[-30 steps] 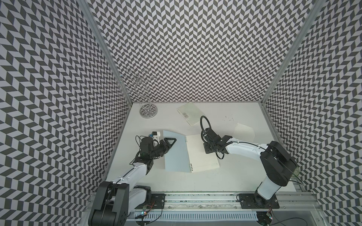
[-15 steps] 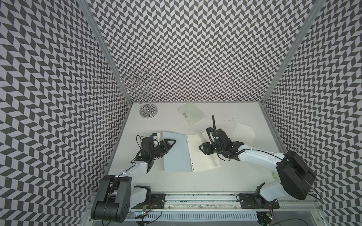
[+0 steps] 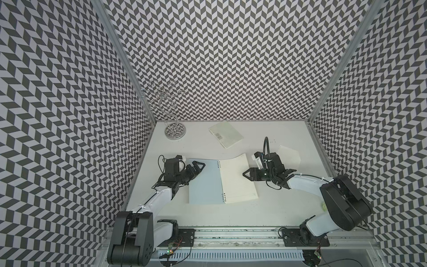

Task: Tear off pages from different notebooks
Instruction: Open the notebook at the center of the board.

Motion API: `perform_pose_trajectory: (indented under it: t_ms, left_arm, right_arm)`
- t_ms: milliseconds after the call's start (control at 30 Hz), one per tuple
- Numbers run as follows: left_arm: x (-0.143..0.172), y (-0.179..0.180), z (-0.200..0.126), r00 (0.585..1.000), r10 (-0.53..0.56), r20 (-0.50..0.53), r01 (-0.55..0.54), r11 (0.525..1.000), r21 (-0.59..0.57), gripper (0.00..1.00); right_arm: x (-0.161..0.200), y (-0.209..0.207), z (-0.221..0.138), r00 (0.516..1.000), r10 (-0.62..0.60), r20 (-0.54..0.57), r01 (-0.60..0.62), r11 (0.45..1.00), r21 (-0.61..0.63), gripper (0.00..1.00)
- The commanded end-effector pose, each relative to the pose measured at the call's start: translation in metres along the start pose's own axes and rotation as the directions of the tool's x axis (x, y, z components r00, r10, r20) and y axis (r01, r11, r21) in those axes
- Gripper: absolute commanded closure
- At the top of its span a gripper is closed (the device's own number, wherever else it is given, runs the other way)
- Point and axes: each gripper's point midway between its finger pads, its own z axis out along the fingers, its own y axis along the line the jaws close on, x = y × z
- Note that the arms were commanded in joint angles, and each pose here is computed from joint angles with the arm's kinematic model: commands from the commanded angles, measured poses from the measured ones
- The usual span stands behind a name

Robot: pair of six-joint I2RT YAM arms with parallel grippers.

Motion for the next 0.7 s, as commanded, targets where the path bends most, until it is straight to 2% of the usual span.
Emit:
perform_pose_trajectory:
  t_ms: [0,67,133,233,367,500,667]
  left_arm:
    - [-0.014,0.001,-0.012,0.997,0.039,0.060,-0.034,0.997,-0.075,0.01]
    - [-0.021,0.000,-0.017,0.995,0.040,0.086,-0.031,0.994,-0.102,0.01]
    - [-0.031,0.005,-0.025,0.991,0.046,0.126,-0.023,0.984,-0.177,0.01]
    - [-0.042,0.001,-0.035,0.983,0.061,0.175,-0.024,0.978,-0.209,0.01]
    - [-0.042,-0.041,-0.032,0.983,0.061,0.175,-0.059,0.998,-0.016,0.01]
    - [-0.033,-0.095,-0.023,0.984,0.100,0.147,-0.123,0.980,0.159,0.01]
    - [-0.020,-0.141,-0.011,0.987,0.126,0.104,-0.156,0.917,0.367,0.01]
  right_arm:
    - [-0.005,0.010,0.004,0.999,-0.042,0.022,0.044,0.996,-0.072,0.44]
    - [-0.005,0.009,0.005,0.999,-0.041,0.022,0.043,0.996,-0.077,0.46]
    - [-0.006,0.016,0.005,0.999,-0.042,0.028,0.045,0.993,-0.111,0.48]
    - [-0.011,0.037,-0.002,0.997,-0.056,0.053,0.066,0.976,-0.206,0.50]
    - [-0.015,0.080,-0.017,0.987,-0.114,0.114,0.146,0.933,-0.329,0.50]
    - [-0.011,0.127,-0.023,0.959,-0.230,0.168,0.279,0.878,-0.389,0.48]
    - [-0.005,0.127,-0.006,0.944,-0.300,0.137,0.329,0.888,-0.322,0.47]
